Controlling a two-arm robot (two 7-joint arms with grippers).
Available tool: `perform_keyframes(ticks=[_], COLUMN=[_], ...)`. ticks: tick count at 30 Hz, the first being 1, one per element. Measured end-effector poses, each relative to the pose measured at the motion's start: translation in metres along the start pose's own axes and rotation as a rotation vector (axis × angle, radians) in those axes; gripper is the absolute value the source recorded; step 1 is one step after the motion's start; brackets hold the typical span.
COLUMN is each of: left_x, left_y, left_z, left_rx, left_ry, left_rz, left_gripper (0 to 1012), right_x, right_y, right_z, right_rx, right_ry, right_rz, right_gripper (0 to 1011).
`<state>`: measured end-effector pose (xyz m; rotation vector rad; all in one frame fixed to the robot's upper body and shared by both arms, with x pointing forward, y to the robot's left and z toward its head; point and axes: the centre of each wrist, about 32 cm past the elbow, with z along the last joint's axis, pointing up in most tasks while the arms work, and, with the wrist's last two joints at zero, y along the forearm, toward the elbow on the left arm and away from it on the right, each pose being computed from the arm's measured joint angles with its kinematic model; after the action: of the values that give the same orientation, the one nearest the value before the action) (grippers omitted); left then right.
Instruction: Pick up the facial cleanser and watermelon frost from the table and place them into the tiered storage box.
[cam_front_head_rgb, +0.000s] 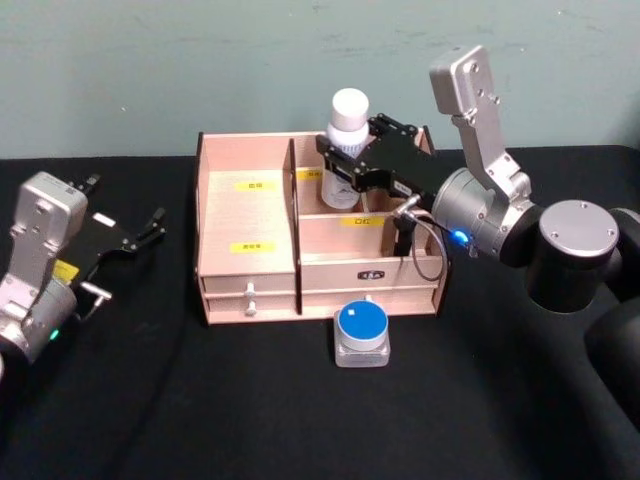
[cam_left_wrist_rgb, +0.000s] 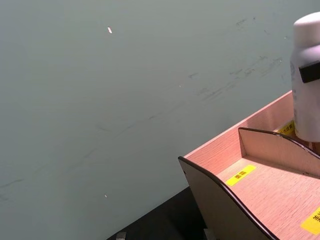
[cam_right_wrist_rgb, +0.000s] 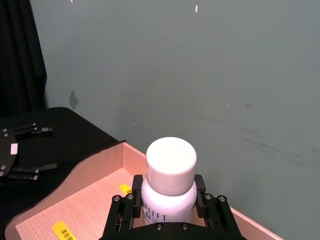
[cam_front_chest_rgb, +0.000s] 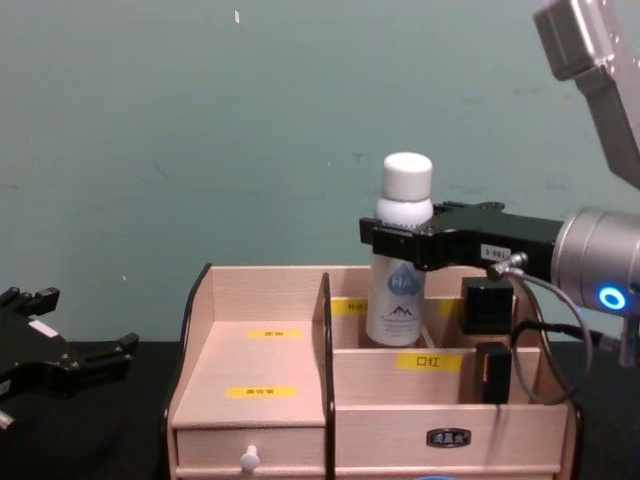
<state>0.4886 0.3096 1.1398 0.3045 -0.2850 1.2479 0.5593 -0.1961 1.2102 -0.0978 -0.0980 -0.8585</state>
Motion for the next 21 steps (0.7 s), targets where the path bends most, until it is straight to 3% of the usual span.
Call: perform_keyframes(ticks=[21], left_x=[0.0], left_y=[0.0], left_z=[0.0], left_rx=[0.0], left_ry=[0.0], left_rz=[0.0], left_gripper=[1001], right_x=[-0.001], right_y=[0.0], right_z=[-0.026], right_rx=[-0.073], right_ry=[0.037], right_rz=[0.012], right_gripper=[602])
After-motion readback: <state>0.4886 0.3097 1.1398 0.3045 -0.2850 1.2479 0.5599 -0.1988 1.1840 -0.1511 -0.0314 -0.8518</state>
